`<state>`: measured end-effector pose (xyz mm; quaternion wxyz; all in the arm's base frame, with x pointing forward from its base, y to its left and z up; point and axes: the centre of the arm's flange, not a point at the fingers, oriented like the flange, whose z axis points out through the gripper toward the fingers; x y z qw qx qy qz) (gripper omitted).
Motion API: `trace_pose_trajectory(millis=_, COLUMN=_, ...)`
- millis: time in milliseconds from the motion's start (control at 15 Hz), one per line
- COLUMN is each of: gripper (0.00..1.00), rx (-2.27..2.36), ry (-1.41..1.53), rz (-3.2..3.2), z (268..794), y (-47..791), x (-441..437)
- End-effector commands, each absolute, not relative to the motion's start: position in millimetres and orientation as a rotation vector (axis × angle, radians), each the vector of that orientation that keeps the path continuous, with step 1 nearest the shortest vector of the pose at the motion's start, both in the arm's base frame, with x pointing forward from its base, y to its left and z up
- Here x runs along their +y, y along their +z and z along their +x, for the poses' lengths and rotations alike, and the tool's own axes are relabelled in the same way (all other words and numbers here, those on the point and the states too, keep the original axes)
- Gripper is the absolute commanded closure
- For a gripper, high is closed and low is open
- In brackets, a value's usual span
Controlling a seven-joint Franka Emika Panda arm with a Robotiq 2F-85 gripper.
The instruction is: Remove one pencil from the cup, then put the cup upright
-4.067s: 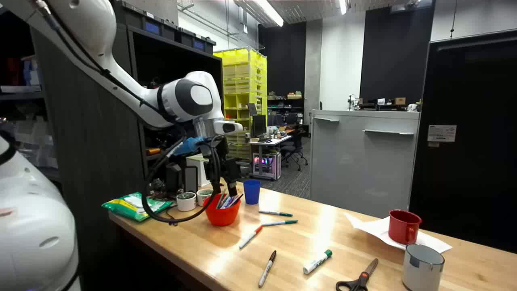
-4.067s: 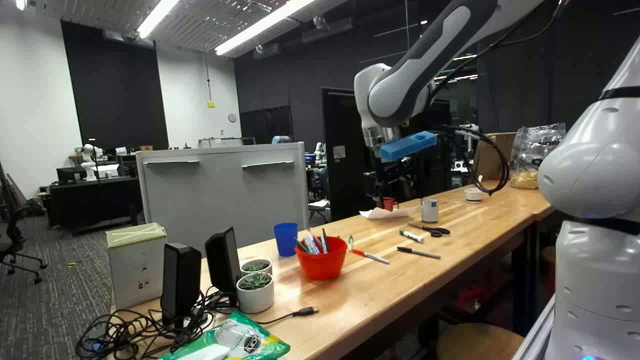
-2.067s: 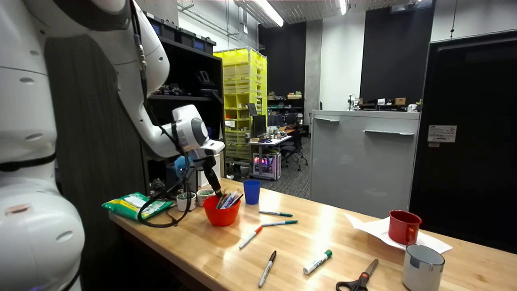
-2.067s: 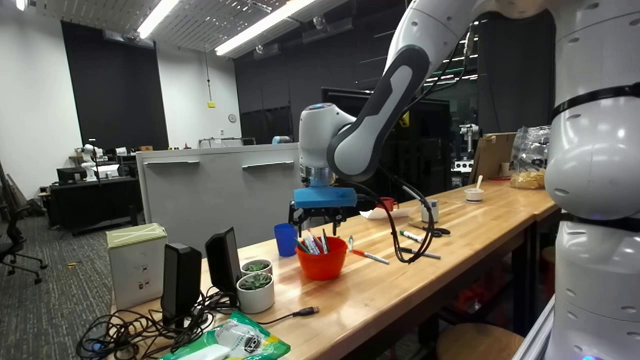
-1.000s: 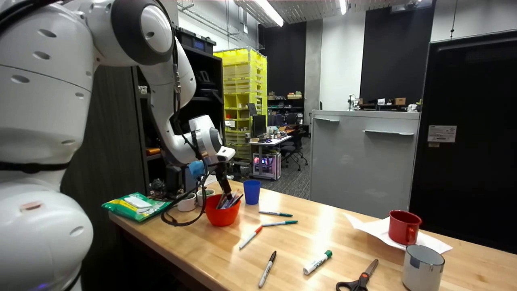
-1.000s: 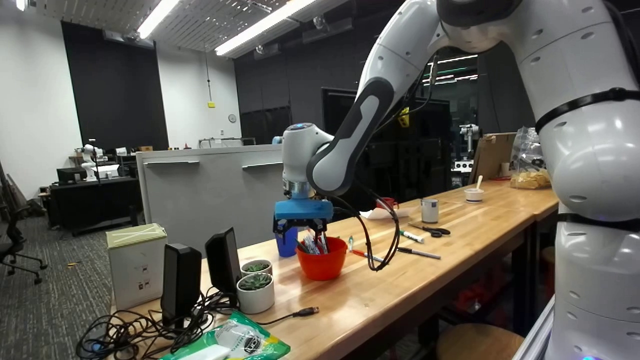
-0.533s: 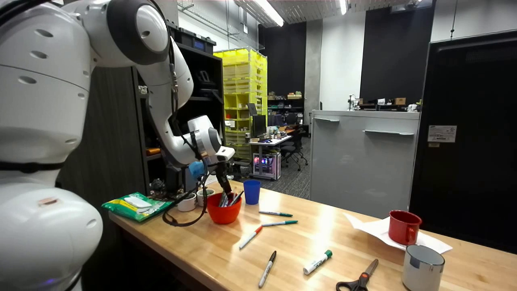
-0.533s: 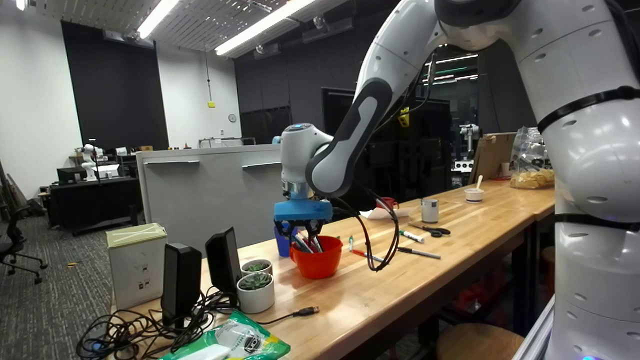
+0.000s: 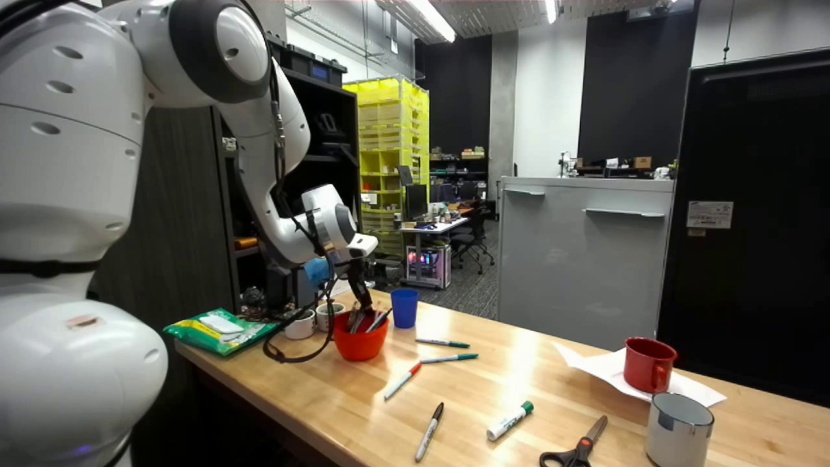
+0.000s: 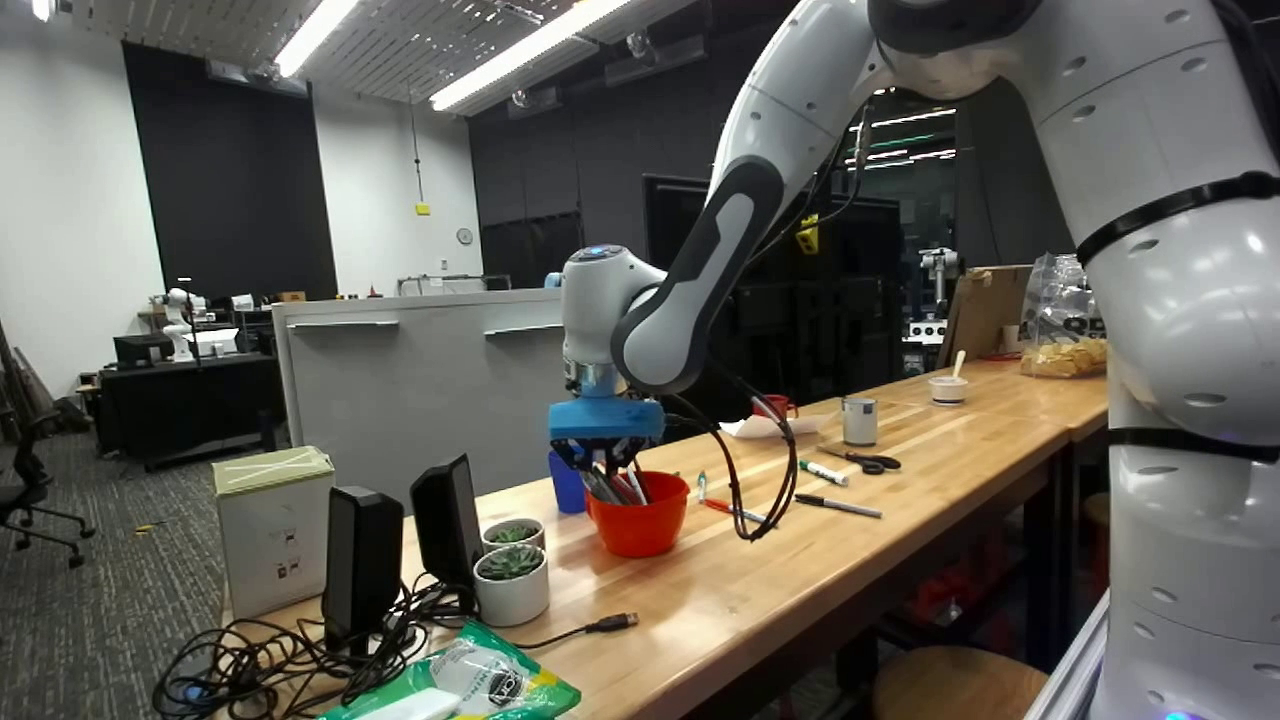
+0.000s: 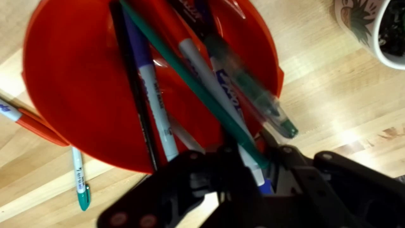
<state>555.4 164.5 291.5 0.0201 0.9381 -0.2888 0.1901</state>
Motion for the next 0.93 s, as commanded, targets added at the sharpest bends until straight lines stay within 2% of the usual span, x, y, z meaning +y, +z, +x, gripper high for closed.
trace_pose_trajectory(millis=0, gripper=0.95, rx=-0.903, ry=0.617, rz=2.909, z=550.2, y=300.2, x=163.2)
trace_pose_trajectory(millis=867, gripper=0.95, rx=-0.868, ry=0.699, rz=2.915, z=548.4, y=338.9, x=161.6)
